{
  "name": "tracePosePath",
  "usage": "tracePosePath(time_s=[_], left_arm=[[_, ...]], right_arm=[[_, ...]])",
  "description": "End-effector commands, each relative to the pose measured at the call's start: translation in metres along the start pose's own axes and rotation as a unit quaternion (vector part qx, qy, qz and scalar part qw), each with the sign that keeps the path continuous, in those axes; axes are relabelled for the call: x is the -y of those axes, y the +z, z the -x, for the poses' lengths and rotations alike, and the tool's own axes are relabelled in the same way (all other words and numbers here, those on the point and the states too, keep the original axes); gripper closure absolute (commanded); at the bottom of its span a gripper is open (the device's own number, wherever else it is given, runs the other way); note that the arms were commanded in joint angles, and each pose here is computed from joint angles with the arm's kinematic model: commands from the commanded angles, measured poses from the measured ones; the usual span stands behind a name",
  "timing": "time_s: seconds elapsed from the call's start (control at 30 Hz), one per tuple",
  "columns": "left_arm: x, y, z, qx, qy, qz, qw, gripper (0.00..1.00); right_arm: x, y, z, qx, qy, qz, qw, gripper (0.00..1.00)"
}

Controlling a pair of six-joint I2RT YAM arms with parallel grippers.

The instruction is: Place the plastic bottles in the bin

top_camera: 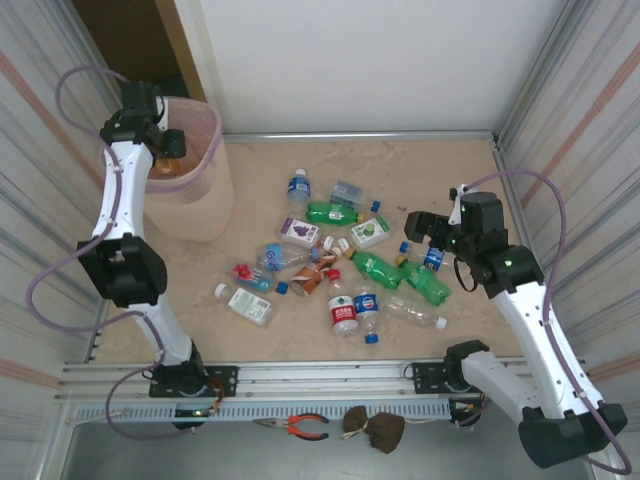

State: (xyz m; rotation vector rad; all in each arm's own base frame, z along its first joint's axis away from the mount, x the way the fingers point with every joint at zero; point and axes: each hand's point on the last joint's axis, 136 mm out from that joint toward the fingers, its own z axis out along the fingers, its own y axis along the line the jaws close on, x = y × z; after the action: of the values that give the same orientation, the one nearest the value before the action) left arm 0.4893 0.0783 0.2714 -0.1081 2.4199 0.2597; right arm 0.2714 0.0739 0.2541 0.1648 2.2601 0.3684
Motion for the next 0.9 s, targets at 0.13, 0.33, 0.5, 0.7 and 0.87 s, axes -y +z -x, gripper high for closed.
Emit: tracePosePath(time_s=[0.13, 0.33, 0.5, 0.7, 0.87], left_arm=[[0.0, 0.045, -0.029, -0.064, -0.021, -0.025, 0.997, 0.41], [0.01, 0.076, -0.051, -0.112, -0.019, -0.039, 0.993, 0.4], [0.016, 0.092, -0.068, -0.14, -0.021, -0.047, 0.989, 0.39], [0.032, 0.118, -0.1, -0.193, -0.025, -0.079, 0.978, 0.36], [0.037, 0.119, -0.105, -0.199, -0.032, -0.09, 0.975, 0.3]], right_arm=[[-0.011, -0.008, 0.012, 0.018, 0.0, 0.019, 1.0, 0.01], [-0.009, -0.007, 0.008, 0.017, 0.0, 0.018, 1.0, 0.01], [-0.007, -0.006, 0.006, 0.016, 0.003, 0.015, 1.0, 0.01], [-0.006, -0.004, 0.002, 0.011, 0.007, 0.015, 1.0, 0.01], [-0.004, -0.002, 0.001, 0.007, 0.01, 0.009, 1.0, 0.01]])
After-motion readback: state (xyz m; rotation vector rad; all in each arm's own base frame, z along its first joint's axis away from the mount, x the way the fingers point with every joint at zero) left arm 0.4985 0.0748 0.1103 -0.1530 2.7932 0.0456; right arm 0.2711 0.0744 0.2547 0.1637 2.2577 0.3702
